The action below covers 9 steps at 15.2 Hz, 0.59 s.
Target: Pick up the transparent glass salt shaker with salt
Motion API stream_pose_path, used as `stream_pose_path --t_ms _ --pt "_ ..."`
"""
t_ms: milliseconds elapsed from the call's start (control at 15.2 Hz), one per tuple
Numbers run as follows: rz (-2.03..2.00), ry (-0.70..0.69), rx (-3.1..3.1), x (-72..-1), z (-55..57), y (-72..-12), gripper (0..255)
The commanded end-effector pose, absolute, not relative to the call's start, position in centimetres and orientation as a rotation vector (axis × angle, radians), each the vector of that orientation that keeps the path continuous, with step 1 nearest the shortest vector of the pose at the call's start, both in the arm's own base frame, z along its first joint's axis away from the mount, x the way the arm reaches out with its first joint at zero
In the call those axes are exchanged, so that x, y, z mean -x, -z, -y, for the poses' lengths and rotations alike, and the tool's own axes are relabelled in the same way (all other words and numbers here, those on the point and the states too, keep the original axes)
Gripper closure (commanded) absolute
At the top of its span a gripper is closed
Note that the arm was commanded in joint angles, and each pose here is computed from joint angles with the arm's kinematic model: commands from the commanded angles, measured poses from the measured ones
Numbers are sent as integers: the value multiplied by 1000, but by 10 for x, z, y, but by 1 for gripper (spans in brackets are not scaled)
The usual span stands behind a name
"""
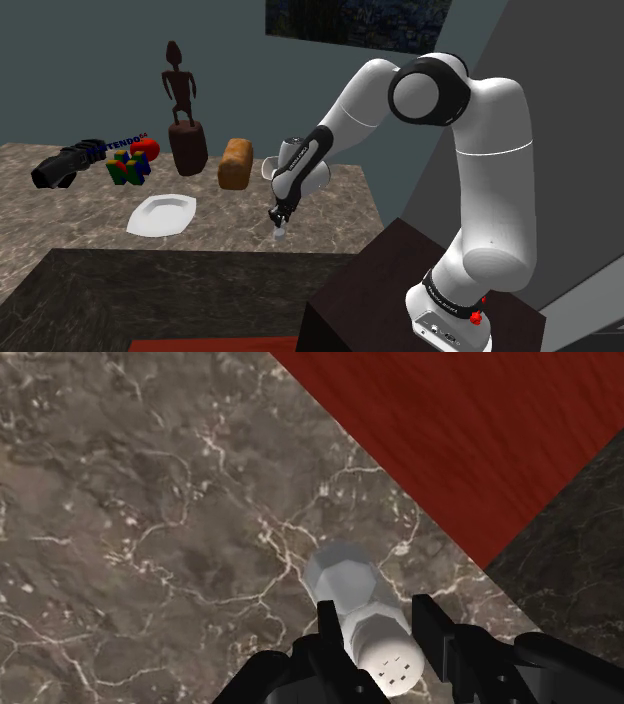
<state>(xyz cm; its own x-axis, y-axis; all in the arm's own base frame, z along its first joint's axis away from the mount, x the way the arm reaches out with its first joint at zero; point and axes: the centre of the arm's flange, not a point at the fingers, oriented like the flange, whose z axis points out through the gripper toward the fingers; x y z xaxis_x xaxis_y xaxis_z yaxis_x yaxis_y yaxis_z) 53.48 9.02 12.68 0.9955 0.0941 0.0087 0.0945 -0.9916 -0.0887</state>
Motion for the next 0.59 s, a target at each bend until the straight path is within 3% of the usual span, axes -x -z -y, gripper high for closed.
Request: stream_pose_path --t_ms 0,528 --pt "145 5 3049 -534 -91 -126 255" --pt "145 5 3049 -534 -91 -137 255"
